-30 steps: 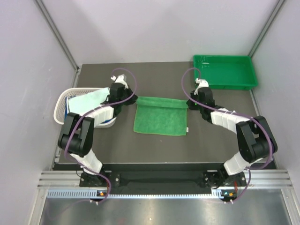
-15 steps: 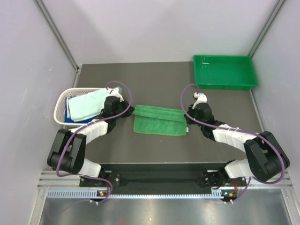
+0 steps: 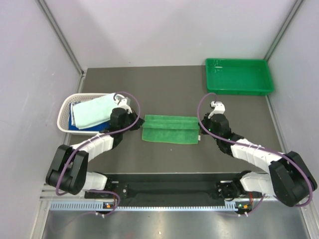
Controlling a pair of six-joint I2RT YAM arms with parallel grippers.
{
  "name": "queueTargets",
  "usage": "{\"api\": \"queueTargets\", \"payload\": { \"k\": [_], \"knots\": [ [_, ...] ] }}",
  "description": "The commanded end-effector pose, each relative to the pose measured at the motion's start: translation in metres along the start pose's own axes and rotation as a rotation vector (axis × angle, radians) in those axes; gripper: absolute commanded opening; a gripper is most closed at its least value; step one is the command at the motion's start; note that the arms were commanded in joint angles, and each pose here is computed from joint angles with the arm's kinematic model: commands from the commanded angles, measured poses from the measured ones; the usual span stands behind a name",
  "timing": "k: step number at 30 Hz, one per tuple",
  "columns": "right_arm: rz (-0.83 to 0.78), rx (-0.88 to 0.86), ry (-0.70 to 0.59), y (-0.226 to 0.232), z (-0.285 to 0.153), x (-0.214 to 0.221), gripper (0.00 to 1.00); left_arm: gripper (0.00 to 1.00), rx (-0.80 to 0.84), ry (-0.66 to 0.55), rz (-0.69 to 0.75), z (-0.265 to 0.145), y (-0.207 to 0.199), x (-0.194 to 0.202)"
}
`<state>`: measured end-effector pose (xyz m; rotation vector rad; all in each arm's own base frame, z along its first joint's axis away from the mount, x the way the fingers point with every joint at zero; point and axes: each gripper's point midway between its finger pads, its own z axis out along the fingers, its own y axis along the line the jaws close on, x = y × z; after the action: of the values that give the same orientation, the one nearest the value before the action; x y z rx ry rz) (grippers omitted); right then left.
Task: Fold and stack the towels
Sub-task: Fold the towel
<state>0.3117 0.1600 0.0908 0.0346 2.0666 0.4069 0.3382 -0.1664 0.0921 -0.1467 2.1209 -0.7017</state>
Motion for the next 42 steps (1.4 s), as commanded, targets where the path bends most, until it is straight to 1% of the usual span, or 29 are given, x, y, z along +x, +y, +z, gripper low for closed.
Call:
{"api": "queueTargets", "payload": {
  "k": [1, 9, 12, 13, 14, 16, 17, 18, 20, 23, 27, 30, 31, 32, 34, 36, 37, 40, 42],
  "knots": [
    [0.008, 0.014, -0.034, 0.0, -0.007, -0.002, 0.0, 0.0, 0.028, -0.074, 0.007, -0.006, -0.009, -0.015],
    [0.018, 0.004, 0.001, -0.001, -0.013, 0.022, 0.01, 0.0, 0.034, -0.047, 0.002, -0.008, -0.01, -0.001],
    [0.03, -0.012, 0.013, 0.001, -0.015, 0.03, 0.1, 0.12, 0.025, -0.036, -0.005, -0.009, -0.007, 0.007],
    [0.035, -0.025, 0.008, 0.003, -0.018, 0.029, 0.15, 0.19, 0.019, -0.04, -0.01, -0.012, -0.005, 0.009],
    [0.031, -0.037, 0.016, 0.006, -0.02, 0.033, 0.17, 0.23, 0.006, -0.045, -0.015, -0.014, -0.003, 0.009],
    [0.034, -0.044, 0.015, 0.006, -0.027, 0.035, 0.21, 0.25, 0.008, -0.069, -0.015, -0.02, -0.006, 0.002],
    [0.034, -0.052, 0.014, 0.007, -0.03, 0.035, 0.22, 0.26, 0.002, -0.06, -0.014, -0.023, -0.006, 0.003],
    [0.036, -0.057, 0.007, 0.008, -0.033, 0.033, 0.25, 0.26, 0.013, -0.082, -0.01, -0.027, -0.011, -0.006],
    [0.039, -0.068, -0.008, 0.009, -0.041, 0.028, 0.28, 0.27, 0.017, -0.091, -0.007, -0.032, -0.015, -0.011],
    [0.034, -0.041, -0.016, 0.005, -0.047, 0.02, 0.31, 0.28, 0.011, -0.096, -0.007, -0.038, -0.021, -0.018],
    [0.03, -0.04, -0.03, 0.01, -0.045, 0.011, 0.32, 0.28, 0.028, -0.05, -0.006, -0.029, -0.034, -0.016],
    [0.022, -0.033, 0.001, 0.016, -0.036, 0.014, 0.3, 0.26, -0.008, 0.006, 0.02, -0.013, -0.039, -0.004],
    [0.021, -0.003, 0.019, 0.015, -0.031, 0.016, 0.29, 0.26, -0.038, 0.031, 0.023, -0.01, -0.036, 0.001],
    [0.009, 0.015, 0.049, 0.014, -0.031, 0.025, 0.29, 0.25, -0.104, 0.068, 0.031, -0.005, -0.028, 0.011],
    [0.01, 0.039, 0.078, 0.014, -0.03, 0.037, 0.3, 0.27, -0.188, 0.11, 0.042, -0.006, -0.015, 0.023],
    [0.019, 0.045, 0.088, 0.014, -0.03, 0.044, 0.35, 0.32, -0.217, 0.129, 0.056, -0.006, -0.013, 0.032],
    [0.018, 0.048, 0.098, 0.014, -0.032, 0.051, 0.36, 0.34, -0.225, 0.144, 0.06, -0.007, -0.011, 0.036],
    [0.019, 0.056, 0.123, 0.013, -0.033, 0.063, 0.33, 0.36, -0.253, 0.188, 0.068, -0.006, -0.001, 0.052],
    [0.013, 0.056, 0.13, 0.015, -0.034, 0.069, 0.28, 0.35, -0.274, 0.218, 0.069, -0.005, 0.006, 0.061]
  ]
}}
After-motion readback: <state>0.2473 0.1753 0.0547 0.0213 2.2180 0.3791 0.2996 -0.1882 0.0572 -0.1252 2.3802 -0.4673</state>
